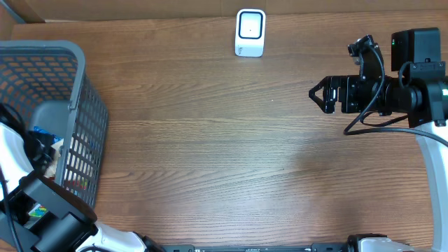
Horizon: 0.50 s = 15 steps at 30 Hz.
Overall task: Scan the item barcode
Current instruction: 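Grasp the clear beige snack bag in the basket with the left gripper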
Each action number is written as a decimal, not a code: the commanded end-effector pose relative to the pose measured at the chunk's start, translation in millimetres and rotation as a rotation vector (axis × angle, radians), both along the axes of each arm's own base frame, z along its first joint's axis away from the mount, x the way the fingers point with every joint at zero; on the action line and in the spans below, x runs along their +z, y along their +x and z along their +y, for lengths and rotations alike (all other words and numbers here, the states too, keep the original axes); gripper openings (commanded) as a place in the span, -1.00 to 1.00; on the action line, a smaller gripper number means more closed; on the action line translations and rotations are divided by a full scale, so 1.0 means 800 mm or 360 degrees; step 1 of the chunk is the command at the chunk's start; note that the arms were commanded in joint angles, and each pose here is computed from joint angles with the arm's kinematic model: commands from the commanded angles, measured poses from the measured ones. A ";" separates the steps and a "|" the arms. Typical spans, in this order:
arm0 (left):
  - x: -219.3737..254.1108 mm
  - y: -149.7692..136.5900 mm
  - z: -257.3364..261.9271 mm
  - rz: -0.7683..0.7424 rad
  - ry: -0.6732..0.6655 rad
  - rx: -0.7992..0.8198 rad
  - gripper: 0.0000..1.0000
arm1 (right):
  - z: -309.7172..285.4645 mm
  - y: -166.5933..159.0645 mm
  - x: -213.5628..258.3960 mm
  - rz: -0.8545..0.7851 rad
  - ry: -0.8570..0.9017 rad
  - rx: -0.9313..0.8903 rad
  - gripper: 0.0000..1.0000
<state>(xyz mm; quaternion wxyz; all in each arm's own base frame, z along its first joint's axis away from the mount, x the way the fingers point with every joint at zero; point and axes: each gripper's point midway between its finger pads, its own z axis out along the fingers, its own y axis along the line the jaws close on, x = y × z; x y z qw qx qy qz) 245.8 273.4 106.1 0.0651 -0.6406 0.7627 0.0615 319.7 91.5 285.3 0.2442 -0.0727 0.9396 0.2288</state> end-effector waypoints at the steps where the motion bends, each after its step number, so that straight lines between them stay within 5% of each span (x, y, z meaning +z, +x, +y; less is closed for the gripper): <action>1: 0.084 0.047 0.008 -0.0232 0.0070 -0.0196 -0.92 | 0.004 0.001 0.010 -0.0045 0.0009 0.0025 1.00; 11: 0.258 0.070 -0.024 -0.0461 0.0312 -0.0483 -0.91 | 0.004 0.003 0.010 -0.0053 0.0010 0.0025 1.00; 12: 0.260 0.070 -0.026 -0.0469 0.0305 -0.0457 -0.80 | 0.004 0.003 0.010 -0.0052 0.0010 0.0025 1.00; 15: 0.244 0.066 -0.025 -0.0432 0.0255 -0.0349 0.47 | 0.004 0.002 0.010 -0.0051 0.0010 0.0025 1.00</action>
